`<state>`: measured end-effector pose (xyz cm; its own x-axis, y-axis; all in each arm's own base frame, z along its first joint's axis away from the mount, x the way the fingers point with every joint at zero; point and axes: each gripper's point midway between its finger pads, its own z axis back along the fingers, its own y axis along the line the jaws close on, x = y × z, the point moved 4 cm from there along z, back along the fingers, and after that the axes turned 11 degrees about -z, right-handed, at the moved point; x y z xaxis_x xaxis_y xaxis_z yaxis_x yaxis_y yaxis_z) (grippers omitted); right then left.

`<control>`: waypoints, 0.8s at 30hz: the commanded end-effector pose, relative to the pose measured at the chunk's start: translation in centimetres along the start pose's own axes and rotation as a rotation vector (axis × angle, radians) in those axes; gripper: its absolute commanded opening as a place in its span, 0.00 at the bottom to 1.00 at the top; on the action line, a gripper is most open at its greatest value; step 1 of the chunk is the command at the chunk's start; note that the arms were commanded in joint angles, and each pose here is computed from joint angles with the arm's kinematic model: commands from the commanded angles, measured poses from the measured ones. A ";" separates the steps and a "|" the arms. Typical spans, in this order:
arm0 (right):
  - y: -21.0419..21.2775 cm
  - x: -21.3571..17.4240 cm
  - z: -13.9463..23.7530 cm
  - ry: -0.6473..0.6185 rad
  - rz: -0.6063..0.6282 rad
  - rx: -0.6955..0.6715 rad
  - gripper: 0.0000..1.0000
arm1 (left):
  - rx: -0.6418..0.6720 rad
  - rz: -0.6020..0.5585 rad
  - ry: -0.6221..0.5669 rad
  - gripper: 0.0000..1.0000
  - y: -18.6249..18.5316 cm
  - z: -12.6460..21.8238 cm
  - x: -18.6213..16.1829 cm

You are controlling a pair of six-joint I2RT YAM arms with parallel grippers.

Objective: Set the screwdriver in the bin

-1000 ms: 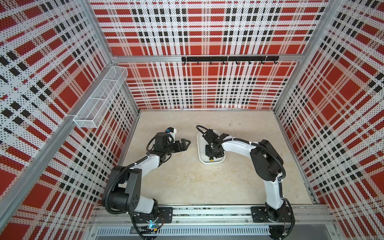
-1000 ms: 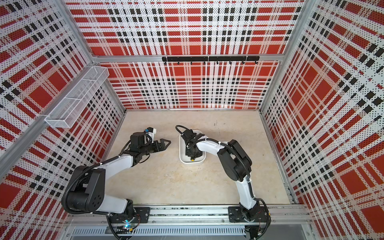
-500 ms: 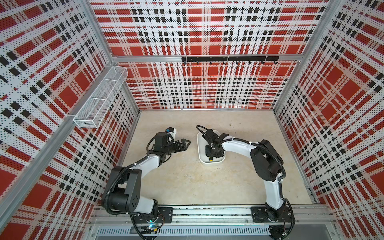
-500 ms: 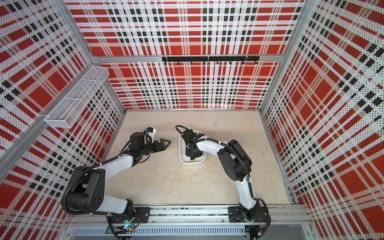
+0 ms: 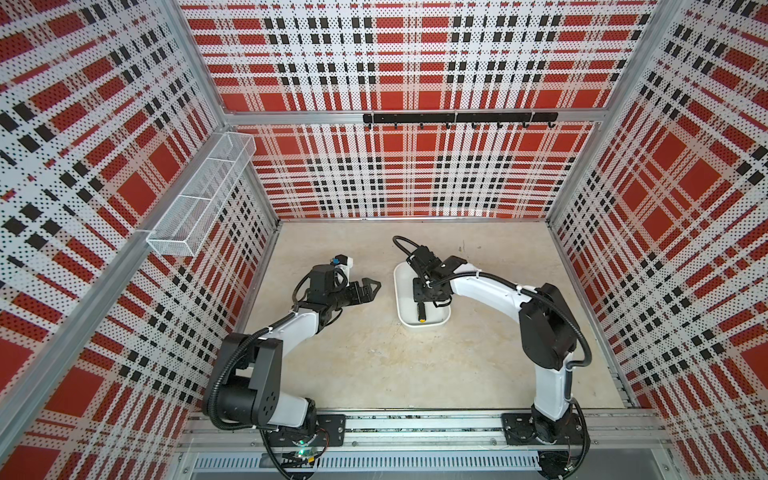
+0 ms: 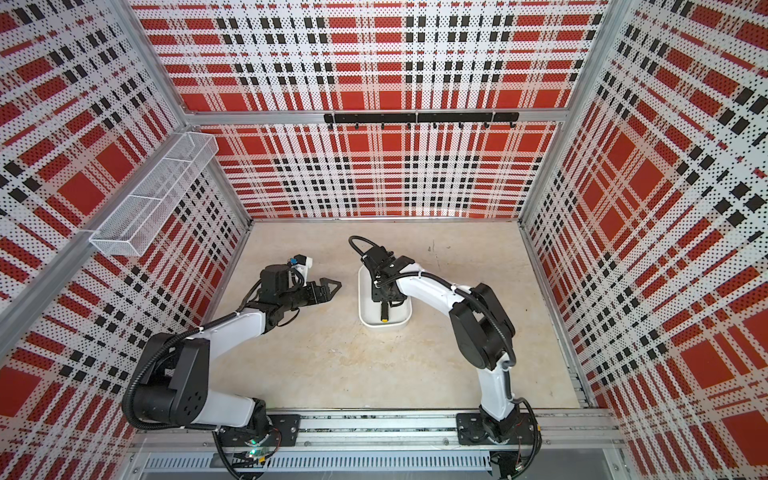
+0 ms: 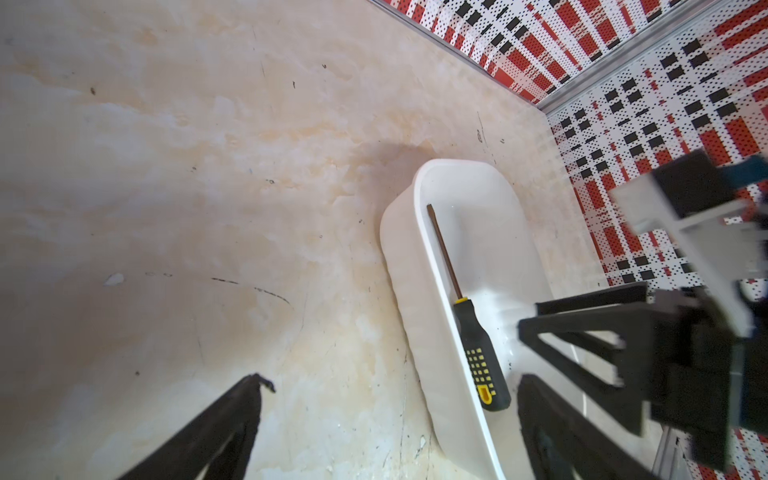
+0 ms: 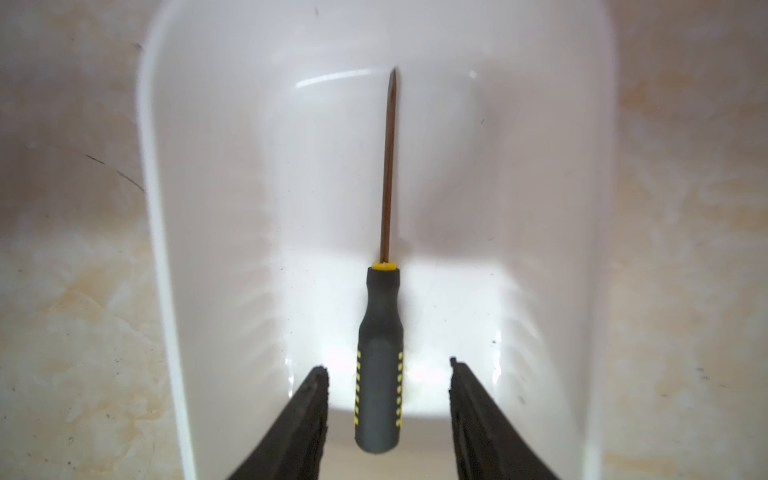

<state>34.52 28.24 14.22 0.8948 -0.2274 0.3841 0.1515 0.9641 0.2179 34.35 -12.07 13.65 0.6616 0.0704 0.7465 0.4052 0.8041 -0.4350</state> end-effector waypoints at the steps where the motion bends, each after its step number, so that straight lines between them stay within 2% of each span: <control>1: -1.2 2.4 5.3 -0.156 0.080 -0.025 0.50 | 0.036 -0.028 -0.025 0.98 0.0 0.8 0.9; 7: -4.6 3.8 10.5 -0.404 0.246 -0.016 0.49 | 0.045 -0.027 -0.028 0.98 0.1 0.9 1.0; 10: -7.0 4.0 11.9 -0.485 0.272 -0.001 0.49 | 0.048 -0.027 -0.028 0.98 0.2 0.8 1.0; 16: -14.4 4.9 12.5 -0.585 0.160 -0.032 0.51 | 0.066 -0.060 -0.038 0.98 0.4 0.8 1.4; 24: -20.6 4.3 12.5 -0.818 0.180 -0.024 0.56 | 0.130 -0.089 -0.051 0.98 0.9 1.3 2.5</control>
<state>29.29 6.00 20.22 0.4783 -0.1125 0.8710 0.1086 0.9917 0.0685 34.93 -11.01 14.36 0.6316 0.0393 0.7743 0.3766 0.8574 -0.3507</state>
